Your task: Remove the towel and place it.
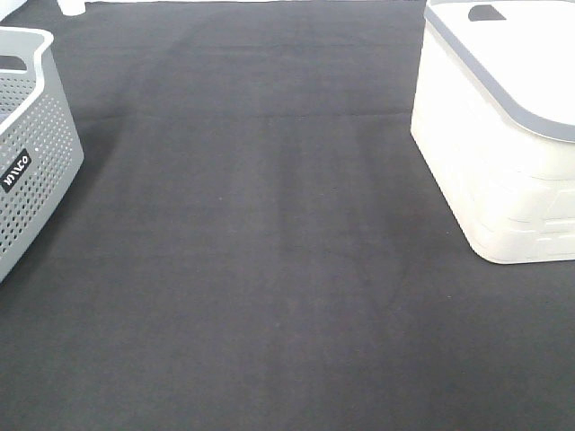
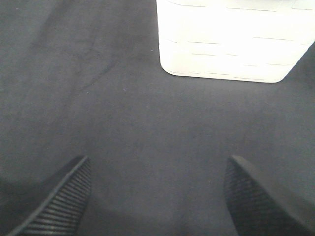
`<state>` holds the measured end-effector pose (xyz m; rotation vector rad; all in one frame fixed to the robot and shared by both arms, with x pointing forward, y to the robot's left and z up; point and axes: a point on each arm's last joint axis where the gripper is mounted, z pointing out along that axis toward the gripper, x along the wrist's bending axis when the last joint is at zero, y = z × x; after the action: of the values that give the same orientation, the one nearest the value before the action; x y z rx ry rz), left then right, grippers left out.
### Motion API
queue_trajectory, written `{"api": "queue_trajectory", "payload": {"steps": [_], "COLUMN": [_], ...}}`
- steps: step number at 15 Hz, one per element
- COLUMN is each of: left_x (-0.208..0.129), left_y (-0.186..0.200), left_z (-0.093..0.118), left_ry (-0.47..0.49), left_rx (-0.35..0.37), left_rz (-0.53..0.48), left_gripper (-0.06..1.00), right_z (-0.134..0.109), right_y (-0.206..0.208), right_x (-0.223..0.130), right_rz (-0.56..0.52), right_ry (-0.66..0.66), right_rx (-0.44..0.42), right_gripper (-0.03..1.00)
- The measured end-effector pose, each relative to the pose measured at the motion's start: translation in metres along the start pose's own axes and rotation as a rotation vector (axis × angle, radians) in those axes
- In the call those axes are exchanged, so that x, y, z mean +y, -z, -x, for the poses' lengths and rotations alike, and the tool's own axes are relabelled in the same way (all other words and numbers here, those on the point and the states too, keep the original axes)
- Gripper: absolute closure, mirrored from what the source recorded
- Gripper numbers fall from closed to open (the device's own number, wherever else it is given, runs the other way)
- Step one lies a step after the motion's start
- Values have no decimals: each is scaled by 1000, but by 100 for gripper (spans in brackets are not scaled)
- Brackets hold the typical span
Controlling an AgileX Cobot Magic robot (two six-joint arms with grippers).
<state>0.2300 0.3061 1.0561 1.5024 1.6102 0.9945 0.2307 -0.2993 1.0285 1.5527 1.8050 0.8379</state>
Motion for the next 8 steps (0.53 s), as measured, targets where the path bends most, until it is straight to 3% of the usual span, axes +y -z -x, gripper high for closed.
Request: {"api": "queue_trajectory", "payload": {"steps": [8], "left_x": [0], "left_y": [0], "left_z": [0], "left_ry": [0], "left_rx": [0], "left_rz": [0], "left_gripper": [-4], "right_z": [0], "right_y": [0], "right_x": [0], "right_rz": [0], "right_ry": [0], "right_rx": [0], "right_gripper": [24]}}
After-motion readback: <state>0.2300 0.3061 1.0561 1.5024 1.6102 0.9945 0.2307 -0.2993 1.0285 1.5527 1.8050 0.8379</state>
